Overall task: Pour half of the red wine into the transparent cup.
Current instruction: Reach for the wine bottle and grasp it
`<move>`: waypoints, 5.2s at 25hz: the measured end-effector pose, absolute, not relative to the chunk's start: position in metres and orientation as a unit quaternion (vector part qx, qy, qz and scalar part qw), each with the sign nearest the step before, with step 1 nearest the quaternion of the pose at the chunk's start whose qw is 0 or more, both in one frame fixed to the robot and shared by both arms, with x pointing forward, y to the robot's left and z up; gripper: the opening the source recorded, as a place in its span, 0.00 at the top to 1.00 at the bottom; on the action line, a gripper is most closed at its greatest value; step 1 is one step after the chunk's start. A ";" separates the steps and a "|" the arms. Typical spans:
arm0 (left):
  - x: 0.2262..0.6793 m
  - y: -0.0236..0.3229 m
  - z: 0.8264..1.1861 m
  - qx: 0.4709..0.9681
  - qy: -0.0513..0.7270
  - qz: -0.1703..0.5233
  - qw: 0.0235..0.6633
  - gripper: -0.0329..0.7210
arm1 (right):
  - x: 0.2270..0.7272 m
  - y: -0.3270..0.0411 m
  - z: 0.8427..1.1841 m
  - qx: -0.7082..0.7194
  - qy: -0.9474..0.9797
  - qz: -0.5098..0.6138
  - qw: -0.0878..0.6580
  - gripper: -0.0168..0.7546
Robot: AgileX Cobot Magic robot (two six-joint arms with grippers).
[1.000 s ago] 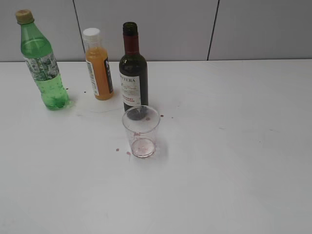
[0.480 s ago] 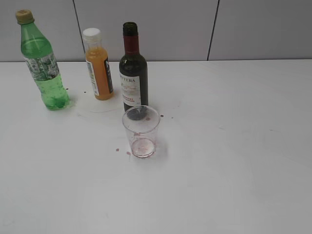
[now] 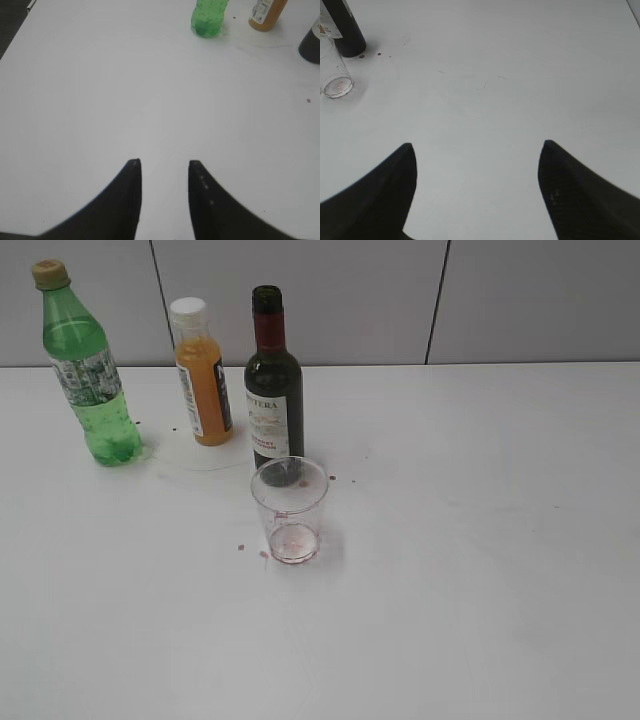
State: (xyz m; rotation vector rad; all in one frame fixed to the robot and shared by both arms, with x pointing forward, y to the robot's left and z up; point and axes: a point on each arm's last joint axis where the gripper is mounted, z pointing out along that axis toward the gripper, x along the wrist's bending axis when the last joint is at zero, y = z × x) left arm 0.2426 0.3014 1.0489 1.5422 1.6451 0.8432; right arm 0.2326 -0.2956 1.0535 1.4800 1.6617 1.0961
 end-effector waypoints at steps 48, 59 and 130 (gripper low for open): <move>0.498 0.268 1.022 0.600 0.411 0.402 0.556 0.15 | 0.233 -0.296 1.054 0.564 0.634 0.418 0.325 0.24; 0.536 0.234 0.973 0.706 0.271 0.300 0.581 0.14 | 0.233 -0.296 1.054 0.564 0.634 0.418 0.325 0.24; 0.652 0.112 0.885 0.722 0.231 0.187 0.625 0.24 | 0.233 -0.296 1.054 0.564 0.634 0.418 0.325 0.24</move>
